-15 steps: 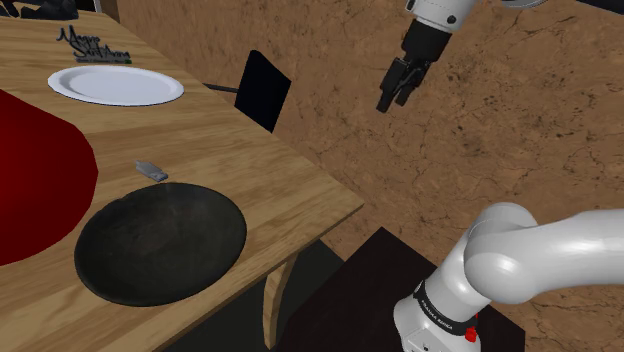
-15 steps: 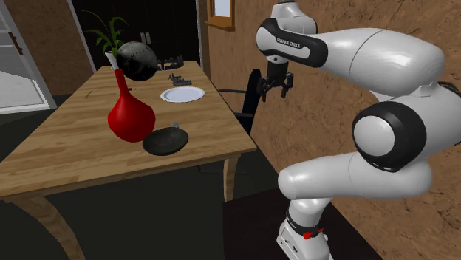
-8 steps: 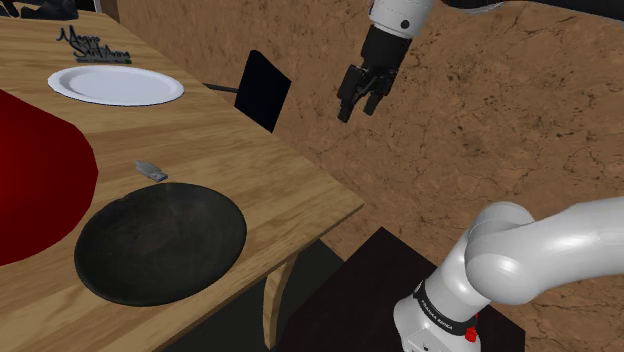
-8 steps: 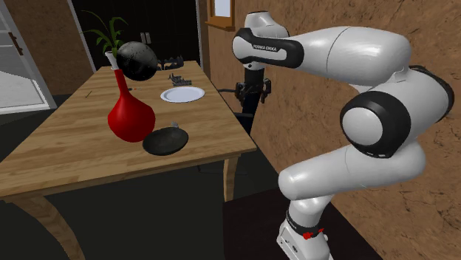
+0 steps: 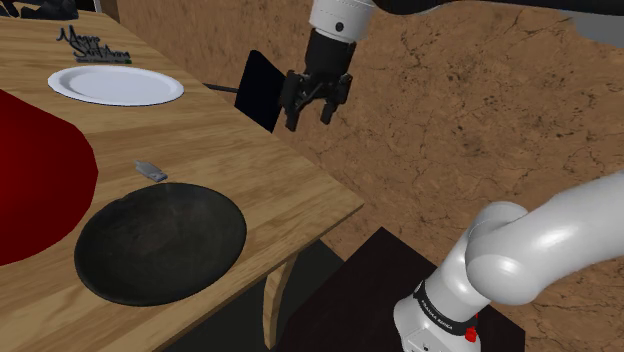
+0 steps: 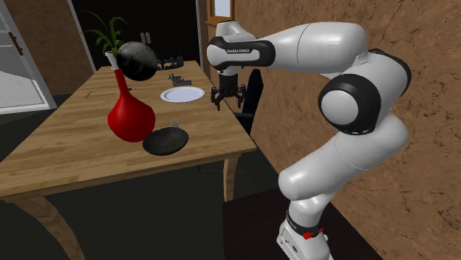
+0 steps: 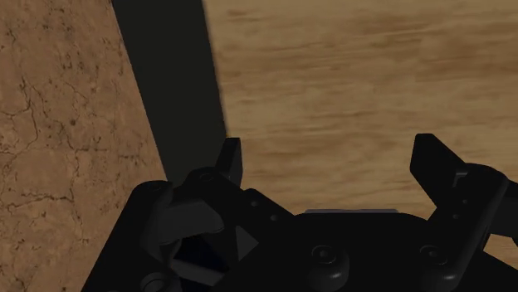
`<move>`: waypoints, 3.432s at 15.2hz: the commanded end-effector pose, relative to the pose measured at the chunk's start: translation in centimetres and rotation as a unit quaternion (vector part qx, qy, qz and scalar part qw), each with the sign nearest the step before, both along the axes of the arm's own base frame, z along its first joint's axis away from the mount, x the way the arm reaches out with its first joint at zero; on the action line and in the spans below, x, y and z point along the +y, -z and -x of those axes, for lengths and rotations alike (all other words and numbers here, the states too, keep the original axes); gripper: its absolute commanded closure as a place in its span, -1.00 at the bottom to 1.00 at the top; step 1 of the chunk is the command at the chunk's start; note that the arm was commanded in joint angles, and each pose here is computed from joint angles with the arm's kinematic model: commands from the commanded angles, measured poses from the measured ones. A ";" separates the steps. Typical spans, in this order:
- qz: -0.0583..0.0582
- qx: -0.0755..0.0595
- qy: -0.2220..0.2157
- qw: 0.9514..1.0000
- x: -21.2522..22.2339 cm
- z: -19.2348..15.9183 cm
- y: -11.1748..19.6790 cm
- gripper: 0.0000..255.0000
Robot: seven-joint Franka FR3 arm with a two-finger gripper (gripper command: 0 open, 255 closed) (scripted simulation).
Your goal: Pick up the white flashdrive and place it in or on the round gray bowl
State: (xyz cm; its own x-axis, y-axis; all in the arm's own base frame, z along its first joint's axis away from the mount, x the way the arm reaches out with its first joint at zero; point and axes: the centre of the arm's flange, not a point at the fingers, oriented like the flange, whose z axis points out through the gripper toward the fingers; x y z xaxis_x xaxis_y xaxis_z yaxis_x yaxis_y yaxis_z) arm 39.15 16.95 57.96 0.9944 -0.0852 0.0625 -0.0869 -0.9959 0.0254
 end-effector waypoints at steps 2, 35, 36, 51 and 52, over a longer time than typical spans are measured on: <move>-0.004 0.003 0.011 1.000 3.4 -1.5 0.9 -1.00; -0.024 0.021 0.077 0.997 23.5 -14.4 11.0 -1.00; -0.024 0.021 0.077 0.997 23.5 -14.4 11.0 -1.00; -0.024 0.021 0.077 0.997 23.5 -14.4 8.3 1.00; -0.024 0.021 0.077 0.997 23.5 -14.4 7.8 1.00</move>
